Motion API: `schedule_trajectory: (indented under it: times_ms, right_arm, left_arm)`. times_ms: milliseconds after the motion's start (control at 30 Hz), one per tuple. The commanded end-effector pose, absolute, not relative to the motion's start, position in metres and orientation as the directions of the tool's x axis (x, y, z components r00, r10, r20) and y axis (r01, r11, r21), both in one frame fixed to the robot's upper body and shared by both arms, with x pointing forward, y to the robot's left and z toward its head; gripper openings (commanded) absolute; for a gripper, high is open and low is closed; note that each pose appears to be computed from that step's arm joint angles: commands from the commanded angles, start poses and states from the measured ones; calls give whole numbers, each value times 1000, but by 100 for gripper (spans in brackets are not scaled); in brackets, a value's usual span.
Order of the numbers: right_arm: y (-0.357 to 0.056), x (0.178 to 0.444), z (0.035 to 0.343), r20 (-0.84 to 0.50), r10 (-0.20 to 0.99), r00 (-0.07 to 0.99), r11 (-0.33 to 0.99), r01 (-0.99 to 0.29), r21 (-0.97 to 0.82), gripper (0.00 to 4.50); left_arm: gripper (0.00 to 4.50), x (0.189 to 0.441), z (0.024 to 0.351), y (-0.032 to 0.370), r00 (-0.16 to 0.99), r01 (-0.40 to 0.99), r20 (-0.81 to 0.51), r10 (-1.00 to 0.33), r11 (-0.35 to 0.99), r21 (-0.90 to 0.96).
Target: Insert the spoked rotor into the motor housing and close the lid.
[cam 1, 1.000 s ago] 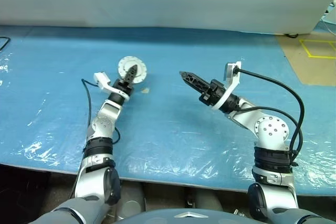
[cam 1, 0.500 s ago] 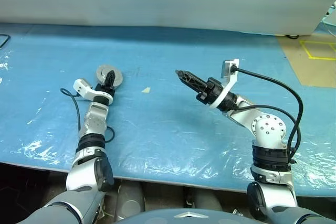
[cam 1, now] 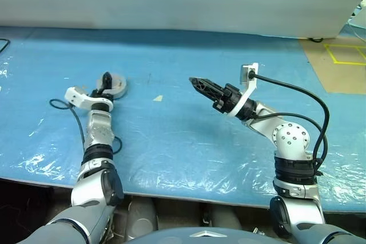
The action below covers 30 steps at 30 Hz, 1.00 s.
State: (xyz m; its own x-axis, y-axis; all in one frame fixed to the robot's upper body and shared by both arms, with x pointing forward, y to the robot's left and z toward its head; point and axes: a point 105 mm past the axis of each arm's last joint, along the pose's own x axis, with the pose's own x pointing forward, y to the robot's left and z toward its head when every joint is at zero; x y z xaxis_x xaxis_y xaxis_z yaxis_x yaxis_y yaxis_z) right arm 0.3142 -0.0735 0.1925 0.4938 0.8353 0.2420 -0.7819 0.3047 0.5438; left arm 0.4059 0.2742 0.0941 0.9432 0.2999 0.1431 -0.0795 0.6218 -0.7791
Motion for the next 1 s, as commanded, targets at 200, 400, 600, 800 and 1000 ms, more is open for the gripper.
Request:
schedule_trajectory:
  times_ms: [200, 400, 600, 800, 1000]
  right_arm:
    - [-74, 323, 193, 202, 818, 538, 440, -812, 383, 419]
    - [-70, 327, 179, 143, 819, 556, 535, -830, 159, 419]
    - [-84, 326, 156, 72, 799, 597, 600, -799, -26, 419]
    - [-102, 325, 146, 64, 763, 644, 647, -755, -106, 435]
    - [-114, 321, 133, 9, 771, 637, 633, -764, -124, 435]
  left_arm:
    - [444, 399, 138, 296, 878, -112, 318, 357, 800, -589]
    - [444, 395, 185, 229, 839, 300, 539, -77, 891, -340]
    - [444, 366, 183, 138, 637, 703, 436, -636, 711, 10]
    - [448, 333, 160, 95, 476, 855, 288, -831, 514, 69]
    - [448, 317, 142, 90, 439, 882, 189, -878, 462, 96]
